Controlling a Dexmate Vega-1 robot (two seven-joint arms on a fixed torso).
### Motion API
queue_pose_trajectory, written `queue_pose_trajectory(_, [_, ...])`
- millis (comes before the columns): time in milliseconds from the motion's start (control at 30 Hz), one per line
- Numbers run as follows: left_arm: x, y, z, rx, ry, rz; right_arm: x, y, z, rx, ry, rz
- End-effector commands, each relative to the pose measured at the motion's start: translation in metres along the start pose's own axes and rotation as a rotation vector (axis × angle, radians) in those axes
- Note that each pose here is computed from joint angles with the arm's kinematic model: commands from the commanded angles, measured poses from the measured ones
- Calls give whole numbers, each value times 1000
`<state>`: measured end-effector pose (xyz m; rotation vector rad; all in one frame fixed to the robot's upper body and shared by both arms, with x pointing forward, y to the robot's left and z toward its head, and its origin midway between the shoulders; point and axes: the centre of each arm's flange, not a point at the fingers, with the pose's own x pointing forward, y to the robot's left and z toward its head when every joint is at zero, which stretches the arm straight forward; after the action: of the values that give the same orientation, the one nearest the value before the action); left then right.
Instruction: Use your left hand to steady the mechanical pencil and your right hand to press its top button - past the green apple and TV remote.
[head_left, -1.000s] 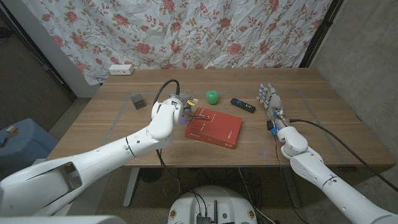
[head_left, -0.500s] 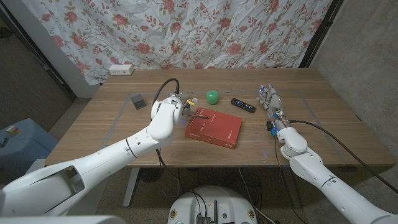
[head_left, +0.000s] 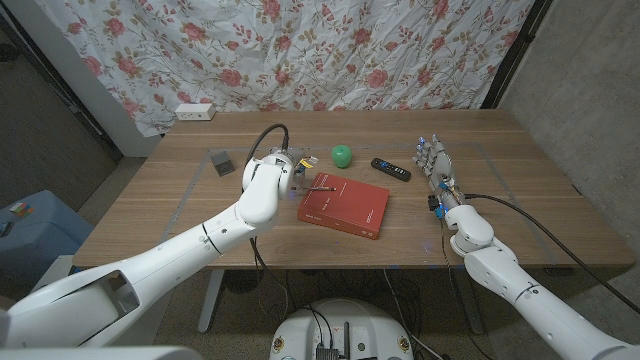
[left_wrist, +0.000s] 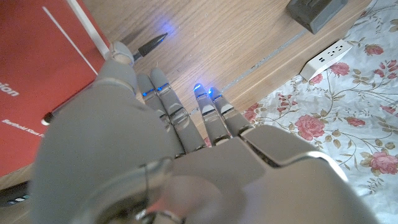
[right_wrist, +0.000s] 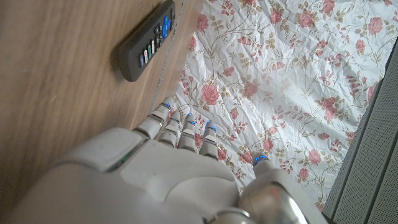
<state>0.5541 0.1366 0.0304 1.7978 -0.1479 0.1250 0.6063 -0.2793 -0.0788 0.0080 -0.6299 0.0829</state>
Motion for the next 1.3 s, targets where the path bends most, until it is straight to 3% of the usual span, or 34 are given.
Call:
queue_pose_trajectory(33, [0,3,-1,18,14,-10,-3,-3,-2,8,-2,-15])
queue_pose_trajectory(367, [-3,5,-4,-9,-5,-59,-3,-5,-3,18,-2,-14])
queue_pose_trajectory(533, [-2,5,-11,-35,-37,-94,-1,-7,-3,26,-3,-4])
queue_pose_trajectory(933, [-5,7,-23,-41,-54,-133,2,-7,1,6,-1,7])
queue_pose_trajectory(1167, [-5,8,-41,-133,-104,-133,4,-7,2,-22,5,13])
queue_pose_trajectory(1300, [-6,9,-51,-164,-104,-115,5,-7,4,-34,2,8])
